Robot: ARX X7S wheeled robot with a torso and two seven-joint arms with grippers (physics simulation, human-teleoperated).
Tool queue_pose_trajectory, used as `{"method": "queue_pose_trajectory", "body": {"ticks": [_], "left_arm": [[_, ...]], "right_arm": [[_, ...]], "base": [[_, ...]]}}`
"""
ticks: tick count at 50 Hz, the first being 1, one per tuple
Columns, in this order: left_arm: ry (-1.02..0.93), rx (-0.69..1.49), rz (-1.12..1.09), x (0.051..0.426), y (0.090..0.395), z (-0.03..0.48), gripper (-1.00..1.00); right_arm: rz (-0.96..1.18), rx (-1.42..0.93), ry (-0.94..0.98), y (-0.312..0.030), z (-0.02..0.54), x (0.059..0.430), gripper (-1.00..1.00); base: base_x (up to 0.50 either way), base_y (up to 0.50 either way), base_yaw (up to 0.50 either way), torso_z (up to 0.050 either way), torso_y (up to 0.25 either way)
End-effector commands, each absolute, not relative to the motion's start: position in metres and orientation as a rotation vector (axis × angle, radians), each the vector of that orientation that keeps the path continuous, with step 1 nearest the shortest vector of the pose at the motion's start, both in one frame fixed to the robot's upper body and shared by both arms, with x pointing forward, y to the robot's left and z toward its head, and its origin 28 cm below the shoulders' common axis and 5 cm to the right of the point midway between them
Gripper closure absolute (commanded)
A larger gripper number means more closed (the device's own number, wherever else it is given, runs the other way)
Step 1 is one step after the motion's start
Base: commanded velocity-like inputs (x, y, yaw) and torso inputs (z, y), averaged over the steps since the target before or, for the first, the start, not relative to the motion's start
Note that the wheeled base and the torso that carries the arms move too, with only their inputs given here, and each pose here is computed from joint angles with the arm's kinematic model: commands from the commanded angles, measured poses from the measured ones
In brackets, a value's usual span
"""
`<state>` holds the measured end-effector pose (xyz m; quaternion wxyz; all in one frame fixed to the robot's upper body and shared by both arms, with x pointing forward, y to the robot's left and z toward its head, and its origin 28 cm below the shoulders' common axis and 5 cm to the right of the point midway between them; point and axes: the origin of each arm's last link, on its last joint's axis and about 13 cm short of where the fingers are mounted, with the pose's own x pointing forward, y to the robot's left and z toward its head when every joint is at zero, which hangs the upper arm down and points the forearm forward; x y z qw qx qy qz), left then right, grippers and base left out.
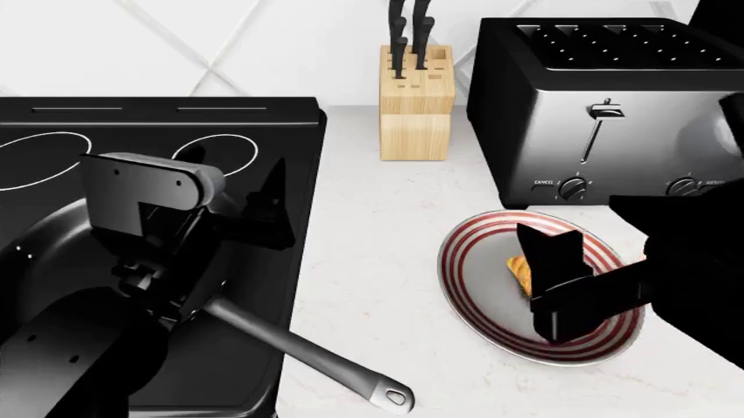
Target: Pick the croissant and place it on the pan. Then turn on the stove to warm the croissant.
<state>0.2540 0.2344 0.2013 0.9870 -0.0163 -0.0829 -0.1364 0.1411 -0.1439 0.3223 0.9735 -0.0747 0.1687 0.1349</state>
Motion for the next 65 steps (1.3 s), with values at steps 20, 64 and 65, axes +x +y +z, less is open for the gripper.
{"method": "queue_pose_trajectory", "body": {"ticks": [20, 64, 65], "left_arm": [[-0.161, -0.031, -0.295, 0.260, 0.230, 0.199, -1.00], [-0.189, -0.039, -0.293, 0.260, 0.232, 0.205, -1.00], [-0.189, -0.039, -0.293, 0.261, 0.232, 0.205, -1.00]], "right_arm": [[0.281, -0.188, 0.518, -0.180, 0.325, 0.175, -1.00], [0.294, -0.217, 0.677, -0.198, 0.312, 0.226, -1.00], [0.292, -0.215, 0.676, -0.199, 0.311, 0.228, -1.00]], "base": [[0.00, 0.00, 0.00, 0.000, 0.000], [0.00, 0.00, 0.00, 0.000, 0.000], [0.00, 0.00, 0.00, 0.000, 0.000]]}}
